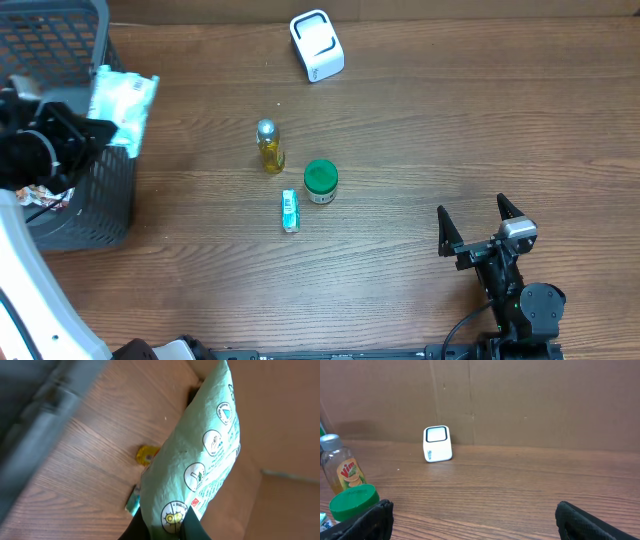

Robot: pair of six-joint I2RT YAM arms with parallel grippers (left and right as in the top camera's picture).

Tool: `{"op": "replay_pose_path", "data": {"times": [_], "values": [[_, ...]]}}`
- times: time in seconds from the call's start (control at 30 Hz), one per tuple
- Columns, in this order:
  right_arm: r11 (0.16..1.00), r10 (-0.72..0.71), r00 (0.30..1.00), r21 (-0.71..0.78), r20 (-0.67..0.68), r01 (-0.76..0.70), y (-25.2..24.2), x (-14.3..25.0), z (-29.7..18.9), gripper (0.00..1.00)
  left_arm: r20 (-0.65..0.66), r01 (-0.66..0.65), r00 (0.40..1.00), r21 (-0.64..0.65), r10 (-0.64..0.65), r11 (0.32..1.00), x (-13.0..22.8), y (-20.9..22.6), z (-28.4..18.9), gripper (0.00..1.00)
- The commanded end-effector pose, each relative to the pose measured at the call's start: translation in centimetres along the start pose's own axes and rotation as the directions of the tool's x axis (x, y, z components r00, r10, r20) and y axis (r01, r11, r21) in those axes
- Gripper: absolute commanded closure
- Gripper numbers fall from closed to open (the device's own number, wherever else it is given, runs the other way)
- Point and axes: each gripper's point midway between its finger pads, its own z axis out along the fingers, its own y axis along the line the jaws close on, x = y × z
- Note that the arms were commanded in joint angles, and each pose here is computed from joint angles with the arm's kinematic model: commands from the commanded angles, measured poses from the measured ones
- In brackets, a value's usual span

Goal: Scan the item barcode
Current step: 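Lift the wipes pack out and carry it beside the Kleenex pack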

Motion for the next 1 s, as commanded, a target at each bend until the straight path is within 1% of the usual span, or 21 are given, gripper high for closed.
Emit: {"op": "replay_pose_path", "data": {"times": [0.0,0.27,0.43,0.57,0.73,0.9,0.97], "values": [[1.0,-0.003,1.0,0.003,0.005,0.003,-0.1,0.2,0.0,0.0,-0.029,-0.046,0.999,-0.033,0.045,0.998,1.4,-0.9,0.9,0.96],[1.0,-0.003,1.0,0.003,0.004,0.003,-0.1,0.2,0.0,0.0,-0.042,-0.019,0.999,-0.176,0.012,0.984,3.4,-1.4,2.8,0.95],[1.0,-0.003,1.0,0.003,0.005,0.003,-0.1,0.2,0.0,0.0,-0.042,-0.006,0.999,-0.265,-0.005,0.964,4.5,-0.6,4.6,0.95],[1.0,-0.003,1.0,0.003,0.005,0.003,-0.1,0.2,0.0,0.0,-0.071,0.014,0.997,-0.297,-0.037,0.955,5.7,0.5,7.1,0.96],[1.0,-0.003,1.0,0.003,0.005,0.003,-0.1,0.2,0.0,0.0,-0.099,0.089,0.987,-0.333,-0.129,0.939,7.6,2.7,10.9,0.96],[1.0,-0.002,1.0,0.003,0.004,0.002,-0.1,0.2,0.0,0.0,-0.151,0.049,0.983,-0.34,-0.106,0.939,10.3,4.2,14.7,0.96],[1.0,-0.003,1.0,0.003,0.005,0.003,-0.1,0.2,0.0,0.0,-0.149,0.055,0.982,-0.364,-0.117,0.93,11.3,5.0,15.8,0.96]]}}
